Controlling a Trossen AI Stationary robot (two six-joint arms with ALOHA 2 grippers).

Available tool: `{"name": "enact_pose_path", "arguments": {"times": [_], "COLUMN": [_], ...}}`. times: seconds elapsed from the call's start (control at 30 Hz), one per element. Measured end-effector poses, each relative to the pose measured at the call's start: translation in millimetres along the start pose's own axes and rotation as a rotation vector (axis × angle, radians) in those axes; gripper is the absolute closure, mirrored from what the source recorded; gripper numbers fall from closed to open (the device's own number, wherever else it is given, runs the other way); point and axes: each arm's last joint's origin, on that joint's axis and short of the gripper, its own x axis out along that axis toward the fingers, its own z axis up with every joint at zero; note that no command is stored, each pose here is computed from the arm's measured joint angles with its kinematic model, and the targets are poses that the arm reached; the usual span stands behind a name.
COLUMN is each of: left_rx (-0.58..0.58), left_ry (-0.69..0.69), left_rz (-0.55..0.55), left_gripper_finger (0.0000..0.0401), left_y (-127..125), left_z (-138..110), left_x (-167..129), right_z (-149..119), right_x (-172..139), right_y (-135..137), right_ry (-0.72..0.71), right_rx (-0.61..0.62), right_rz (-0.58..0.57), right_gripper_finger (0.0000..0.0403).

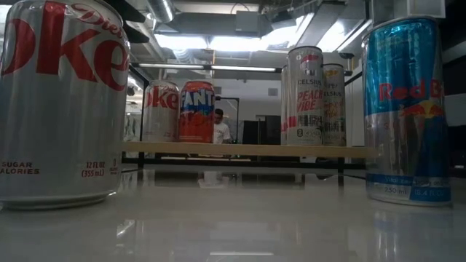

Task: Place canned beverage on shelf
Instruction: Put the right white-yellow soda can on the shelf aligned with the other white-yellow soda can

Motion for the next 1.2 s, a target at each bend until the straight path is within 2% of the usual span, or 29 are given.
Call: {"name": "enact_pose_path", "arguments": {"times": [0.37, 1.03, 1.2], "left_rx": [0.0, -0.001, -0.001], "left_ry": [0.0, 0.0, -0.001], "left_rz": [0.0, 0.0, 0.001], "left_gripper_finger": [0.0049, 0.0049, 0.0049], "left_y": [0.1, 0.0, 0.0], "left_z": [0.0, 0.0, 0.1], "left_x": [0.1, 0.0, 0.0], "right_z": [0.5, -1.1, -1.1], "right_x": [2.1, 3.6, 10.8], "right_y": [7.3, 5.5, 8.0], "right_ry": [-0.03, 0.025, 0.079], "right_rx": [-0.047, 0.008, 0.013], "right_rz": [0.061, 0.031, 0.005], "right_gripper_finger": [0.0024, 0.0024, 0.0024]}}
